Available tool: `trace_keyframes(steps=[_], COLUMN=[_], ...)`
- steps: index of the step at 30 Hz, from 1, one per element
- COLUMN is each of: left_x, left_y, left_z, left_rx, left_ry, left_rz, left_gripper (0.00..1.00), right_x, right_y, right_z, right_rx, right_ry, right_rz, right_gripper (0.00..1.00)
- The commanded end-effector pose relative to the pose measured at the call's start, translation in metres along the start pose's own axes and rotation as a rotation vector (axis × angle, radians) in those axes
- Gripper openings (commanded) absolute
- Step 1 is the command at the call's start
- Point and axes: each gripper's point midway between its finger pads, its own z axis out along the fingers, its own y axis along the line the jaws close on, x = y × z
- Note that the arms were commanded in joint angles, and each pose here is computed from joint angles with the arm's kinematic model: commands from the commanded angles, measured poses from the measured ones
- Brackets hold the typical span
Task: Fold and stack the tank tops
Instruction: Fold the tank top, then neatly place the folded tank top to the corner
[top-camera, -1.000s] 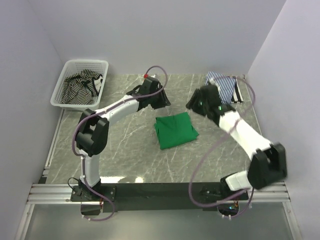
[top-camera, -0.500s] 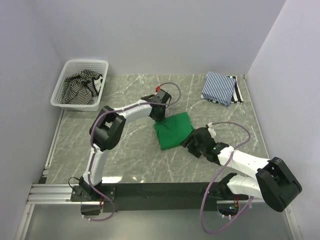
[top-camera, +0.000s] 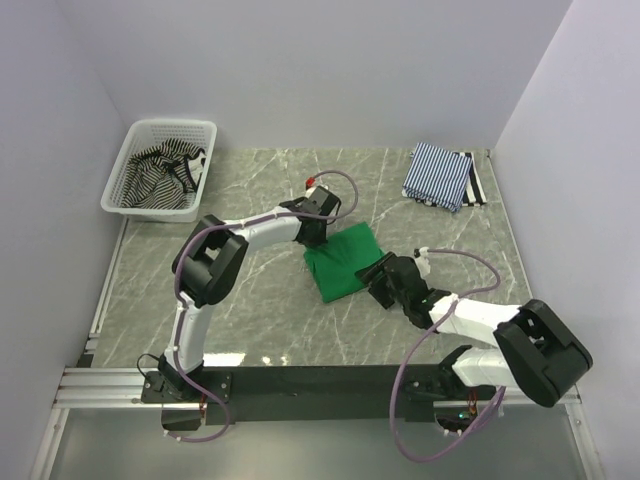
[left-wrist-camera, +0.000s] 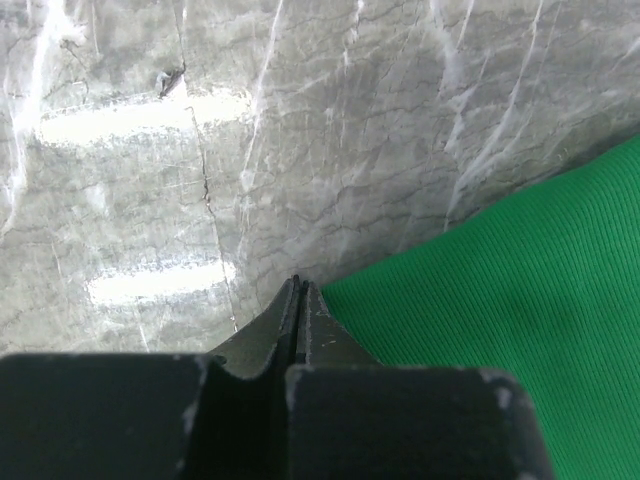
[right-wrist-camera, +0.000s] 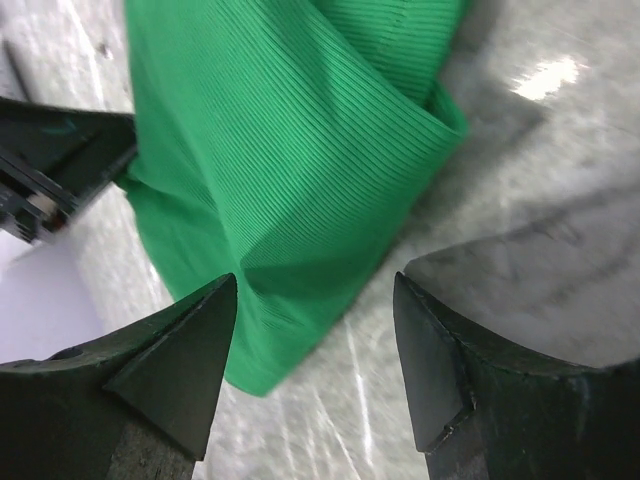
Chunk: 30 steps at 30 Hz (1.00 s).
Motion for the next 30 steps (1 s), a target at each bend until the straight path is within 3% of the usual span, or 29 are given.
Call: trace_keyframes(steps=[1,9,15,22,26,29,30], left_x=[0.057,0.07,0.071,0.068,0.06,0.043,0.037], left_y=[0.027,0.02,0.011,0.003,-0.001,0.0,0.005], left_z=[0.006,0.001,-0.006,-0.014,-0.022,-0.032,-0.033], left_rx=[-0.078,-0.017,0.04,0.09,0.115,0.119,0.118], left_ry=[0.174,0.21,0.225,0.225,0.213,0.184,0.179], left_rz=[0.022,-0.004,-0.014,-0.019,-0.019,-0.033,-0.047], left_gripper=[0.01,0.01,0.01,0.01,0.01,0.14,0.3], right_x=[-0.004,-0.012,-0.015,-0.019,-0.027,-0.038,-0.043], right_y=[-0.004,-0.008,-0.005,0.002,0.017,0.031,0.037], right_z=[0.009,0.02,0.032,0.043,0.046,0.051,0.052], right_rx=[0.015,0.097,0.173,0.229,0.269,0.327,0.339], right_ry=[-0.039,-0.077,-0.075,-0.057,-0.055,-0.053,-0.053], right_rz=[0.025,-0.032,-0.131,-0.255,-0.346,-0.477,-0.516], right_gripper=[0.71,0.67,0.55,0.11,0.0,0.0,0.0])
